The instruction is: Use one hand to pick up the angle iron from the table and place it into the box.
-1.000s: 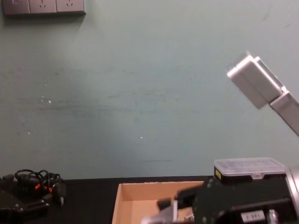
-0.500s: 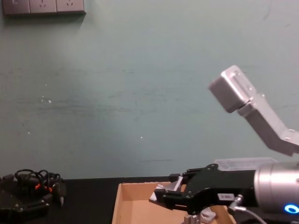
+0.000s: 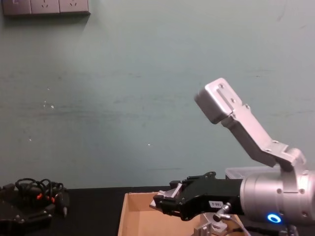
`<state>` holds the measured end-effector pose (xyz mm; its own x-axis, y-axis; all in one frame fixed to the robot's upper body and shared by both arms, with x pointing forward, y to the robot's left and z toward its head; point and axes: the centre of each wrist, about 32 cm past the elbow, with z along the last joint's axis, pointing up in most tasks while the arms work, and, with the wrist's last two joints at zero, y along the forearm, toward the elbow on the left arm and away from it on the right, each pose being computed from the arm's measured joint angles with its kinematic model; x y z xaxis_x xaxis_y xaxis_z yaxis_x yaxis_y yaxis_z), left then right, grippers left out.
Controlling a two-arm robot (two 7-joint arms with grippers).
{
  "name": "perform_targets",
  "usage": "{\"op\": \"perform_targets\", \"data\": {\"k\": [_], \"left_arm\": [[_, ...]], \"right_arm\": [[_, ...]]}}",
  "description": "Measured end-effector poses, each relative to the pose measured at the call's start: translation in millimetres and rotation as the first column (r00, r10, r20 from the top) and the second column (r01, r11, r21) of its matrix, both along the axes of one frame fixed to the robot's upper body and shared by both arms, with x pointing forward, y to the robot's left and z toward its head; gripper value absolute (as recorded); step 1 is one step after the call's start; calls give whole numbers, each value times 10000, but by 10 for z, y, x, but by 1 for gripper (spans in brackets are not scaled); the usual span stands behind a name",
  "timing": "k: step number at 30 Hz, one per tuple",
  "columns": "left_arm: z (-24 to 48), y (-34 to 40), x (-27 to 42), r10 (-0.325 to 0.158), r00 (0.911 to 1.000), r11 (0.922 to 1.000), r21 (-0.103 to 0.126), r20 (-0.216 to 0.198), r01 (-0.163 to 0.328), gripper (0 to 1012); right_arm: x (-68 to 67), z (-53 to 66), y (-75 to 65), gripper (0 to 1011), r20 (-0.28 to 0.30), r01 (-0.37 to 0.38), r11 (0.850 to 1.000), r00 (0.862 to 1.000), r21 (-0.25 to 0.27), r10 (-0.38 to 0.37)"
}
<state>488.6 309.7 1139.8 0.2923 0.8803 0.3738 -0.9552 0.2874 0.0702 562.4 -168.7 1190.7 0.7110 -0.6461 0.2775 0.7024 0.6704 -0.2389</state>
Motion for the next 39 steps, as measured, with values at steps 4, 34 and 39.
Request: {"op": "perform_targets", "data": {"k": [4,34,39], "left_arm": [[0,0,0,0,10000,10000,0,0,0,1011],[0,0,0,0,10000,10000,-1,-1,0,1011],[0,0,0,1,10000,10000,0,-1,-1,1011]], "right_arm": [[36,-15,47,474,6,200,9998,9998,-23,-200],[292,-151,422,474,-679,1012,9895,9918,-1031,-1085],[287,-156,419,474,-742,1082,9884,9904,-1067,-1164]]}}
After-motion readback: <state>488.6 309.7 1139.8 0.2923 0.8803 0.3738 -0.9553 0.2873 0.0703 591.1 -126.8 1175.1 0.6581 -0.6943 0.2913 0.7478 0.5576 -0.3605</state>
